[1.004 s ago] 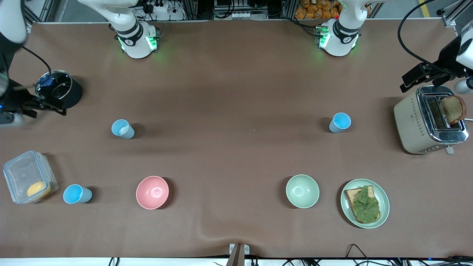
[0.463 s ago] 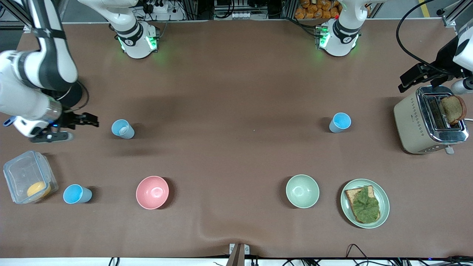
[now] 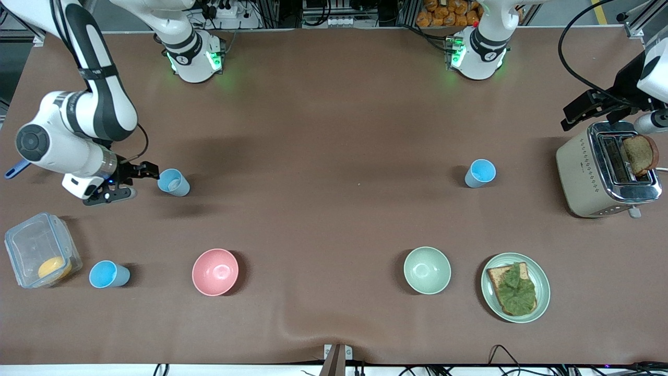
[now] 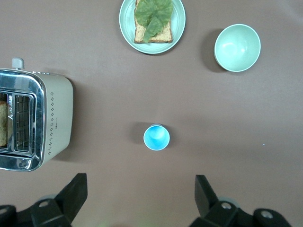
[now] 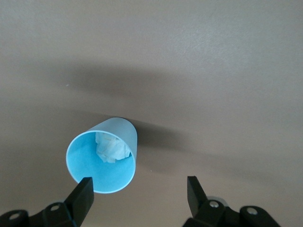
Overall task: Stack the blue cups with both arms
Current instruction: 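Reach the right gripper down to the blue cup and grasp it, then carry the blue cup with the right gripper to the table middle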
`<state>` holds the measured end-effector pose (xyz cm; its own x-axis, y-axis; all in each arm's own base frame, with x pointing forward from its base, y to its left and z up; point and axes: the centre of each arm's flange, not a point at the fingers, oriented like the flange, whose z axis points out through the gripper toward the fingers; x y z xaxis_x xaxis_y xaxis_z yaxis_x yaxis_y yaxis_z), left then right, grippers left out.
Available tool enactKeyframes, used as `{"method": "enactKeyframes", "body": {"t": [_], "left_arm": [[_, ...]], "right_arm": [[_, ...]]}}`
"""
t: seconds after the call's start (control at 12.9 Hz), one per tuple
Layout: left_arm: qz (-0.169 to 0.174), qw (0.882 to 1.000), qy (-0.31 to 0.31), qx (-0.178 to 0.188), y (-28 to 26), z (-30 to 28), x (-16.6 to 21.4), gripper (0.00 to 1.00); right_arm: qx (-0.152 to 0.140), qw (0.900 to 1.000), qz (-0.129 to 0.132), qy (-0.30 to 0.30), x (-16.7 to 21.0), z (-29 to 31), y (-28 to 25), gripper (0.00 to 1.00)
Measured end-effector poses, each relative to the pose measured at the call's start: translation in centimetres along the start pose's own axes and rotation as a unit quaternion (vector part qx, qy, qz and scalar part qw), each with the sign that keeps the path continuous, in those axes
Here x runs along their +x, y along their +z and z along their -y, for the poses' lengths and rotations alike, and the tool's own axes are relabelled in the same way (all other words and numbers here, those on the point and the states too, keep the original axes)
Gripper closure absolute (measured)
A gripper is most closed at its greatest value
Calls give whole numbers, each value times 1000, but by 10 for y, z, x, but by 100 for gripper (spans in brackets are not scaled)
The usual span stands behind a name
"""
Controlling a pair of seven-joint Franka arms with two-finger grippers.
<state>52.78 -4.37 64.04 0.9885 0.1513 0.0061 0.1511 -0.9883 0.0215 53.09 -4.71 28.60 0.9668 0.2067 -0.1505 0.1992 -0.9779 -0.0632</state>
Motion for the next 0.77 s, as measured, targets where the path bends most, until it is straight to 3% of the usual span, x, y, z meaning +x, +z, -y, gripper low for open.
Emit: {"method": "enactKeyframes", "body": {"t": [0.31,0.77], "left_arm": [[2,1000,0,0,1,0,0,0],[5,1000,0,1,4,0,1,0]], "right_arm": [[-1,1000,0,-5,-2,0,41,19],[2,1000,8,-17,2,11,59,92]]}}
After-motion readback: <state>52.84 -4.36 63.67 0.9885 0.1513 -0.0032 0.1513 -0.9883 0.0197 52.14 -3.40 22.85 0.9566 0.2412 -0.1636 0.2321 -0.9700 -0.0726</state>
